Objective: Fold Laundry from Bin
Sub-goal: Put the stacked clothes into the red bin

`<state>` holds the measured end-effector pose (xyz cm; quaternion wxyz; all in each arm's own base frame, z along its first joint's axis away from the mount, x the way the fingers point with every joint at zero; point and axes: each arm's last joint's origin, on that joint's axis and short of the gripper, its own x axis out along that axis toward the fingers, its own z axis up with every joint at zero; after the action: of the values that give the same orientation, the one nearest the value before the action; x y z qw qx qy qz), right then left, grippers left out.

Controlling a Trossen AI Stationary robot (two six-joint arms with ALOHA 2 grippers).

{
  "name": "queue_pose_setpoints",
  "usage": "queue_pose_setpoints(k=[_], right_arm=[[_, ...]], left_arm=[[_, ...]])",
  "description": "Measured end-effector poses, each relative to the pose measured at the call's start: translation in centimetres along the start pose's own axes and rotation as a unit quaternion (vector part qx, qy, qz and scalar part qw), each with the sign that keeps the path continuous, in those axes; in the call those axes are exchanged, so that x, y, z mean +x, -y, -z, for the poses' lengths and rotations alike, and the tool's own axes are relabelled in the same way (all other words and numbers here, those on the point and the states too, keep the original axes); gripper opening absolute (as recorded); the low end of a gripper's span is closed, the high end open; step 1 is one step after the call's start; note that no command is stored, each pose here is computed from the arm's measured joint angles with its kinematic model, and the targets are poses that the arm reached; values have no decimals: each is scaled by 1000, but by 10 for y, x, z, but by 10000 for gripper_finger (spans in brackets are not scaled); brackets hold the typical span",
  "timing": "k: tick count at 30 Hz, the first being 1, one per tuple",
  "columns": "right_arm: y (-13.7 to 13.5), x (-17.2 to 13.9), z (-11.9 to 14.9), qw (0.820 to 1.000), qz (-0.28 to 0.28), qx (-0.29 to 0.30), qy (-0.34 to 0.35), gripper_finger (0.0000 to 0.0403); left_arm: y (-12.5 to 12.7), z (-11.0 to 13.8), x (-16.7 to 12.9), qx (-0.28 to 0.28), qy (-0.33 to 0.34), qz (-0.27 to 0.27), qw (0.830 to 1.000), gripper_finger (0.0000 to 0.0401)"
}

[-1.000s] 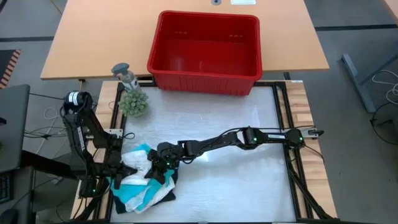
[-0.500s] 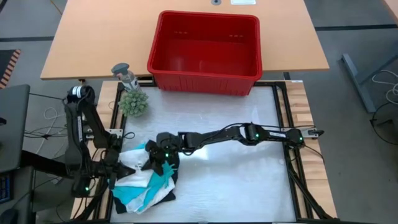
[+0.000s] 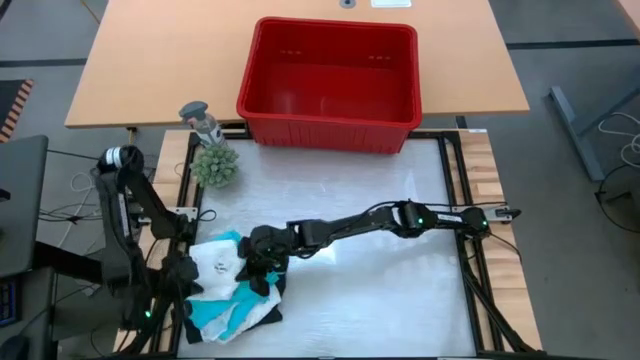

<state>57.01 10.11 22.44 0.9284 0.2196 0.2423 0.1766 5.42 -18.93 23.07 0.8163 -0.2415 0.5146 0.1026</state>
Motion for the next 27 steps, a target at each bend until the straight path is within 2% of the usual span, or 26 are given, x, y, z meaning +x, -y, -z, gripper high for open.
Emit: queue_pose_setpoints(k=[3,7,10,14,18,22,27], right_arm=[[-9,-10,-11,1000,-1,-2,13,21],[-21,-34,-26,999,41,8,-3,20],[-40,-68,-45,997,81,3,-11,21],[-79,-135,-77,990,137,-33,12,21],[-114,-194,-94,975,209,-51,50,21],[-145,-243,-100,955,274,-62,96,21],[-174,-278,-96,931,330,-74,136,21]], left_arm=[[7,8,10,14,-24,-42,999,0],[12,17,24,20,-34,-75,996,0],[14,17,32,20,-35,-95,995,0],[18,8,44,49,-35,-114,992,0],[21,-5,68,86,-38,-89,992,0],[14,-20,80,115,-20,-61,991,0],[-2,-48,85,125,-30,-43,991,0]])
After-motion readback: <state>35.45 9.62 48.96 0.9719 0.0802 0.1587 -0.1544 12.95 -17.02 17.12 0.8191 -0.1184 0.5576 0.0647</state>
